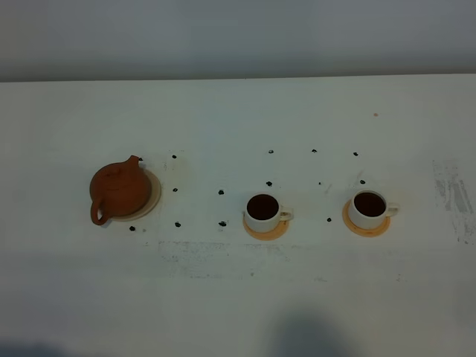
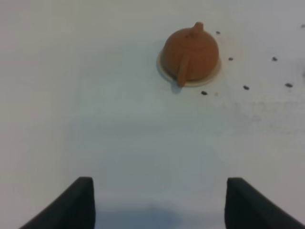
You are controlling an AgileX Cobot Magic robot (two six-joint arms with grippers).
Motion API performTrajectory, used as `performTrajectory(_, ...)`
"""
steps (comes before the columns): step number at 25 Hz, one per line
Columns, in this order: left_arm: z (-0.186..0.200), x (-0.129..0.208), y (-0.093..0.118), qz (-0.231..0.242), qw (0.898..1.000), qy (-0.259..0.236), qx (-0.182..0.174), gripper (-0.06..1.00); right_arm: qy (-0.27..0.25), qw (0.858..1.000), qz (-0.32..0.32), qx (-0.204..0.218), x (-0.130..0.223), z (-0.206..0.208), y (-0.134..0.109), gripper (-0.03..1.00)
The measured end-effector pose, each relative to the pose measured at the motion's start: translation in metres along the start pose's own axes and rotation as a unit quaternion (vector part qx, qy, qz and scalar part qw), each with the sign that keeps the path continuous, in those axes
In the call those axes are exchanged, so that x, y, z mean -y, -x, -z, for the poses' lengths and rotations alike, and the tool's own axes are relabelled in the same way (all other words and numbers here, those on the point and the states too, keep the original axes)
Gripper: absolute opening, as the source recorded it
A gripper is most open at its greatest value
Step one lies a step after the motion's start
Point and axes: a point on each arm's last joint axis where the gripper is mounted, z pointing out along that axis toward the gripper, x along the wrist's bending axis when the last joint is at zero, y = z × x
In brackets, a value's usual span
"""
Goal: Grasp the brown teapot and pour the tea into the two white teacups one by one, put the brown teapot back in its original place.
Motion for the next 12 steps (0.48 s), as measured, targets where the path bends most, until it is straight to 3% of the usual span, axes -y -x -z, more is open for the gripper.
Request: performTrajectory(12, -0.0083, 0.0105, -0.0026, 0.019, 0.999, -0.033, -0.011, 0.55, 0.000, 1.000, 0.000, 0.000, 0.0000, 0.0000, 0.0000, 0.51)
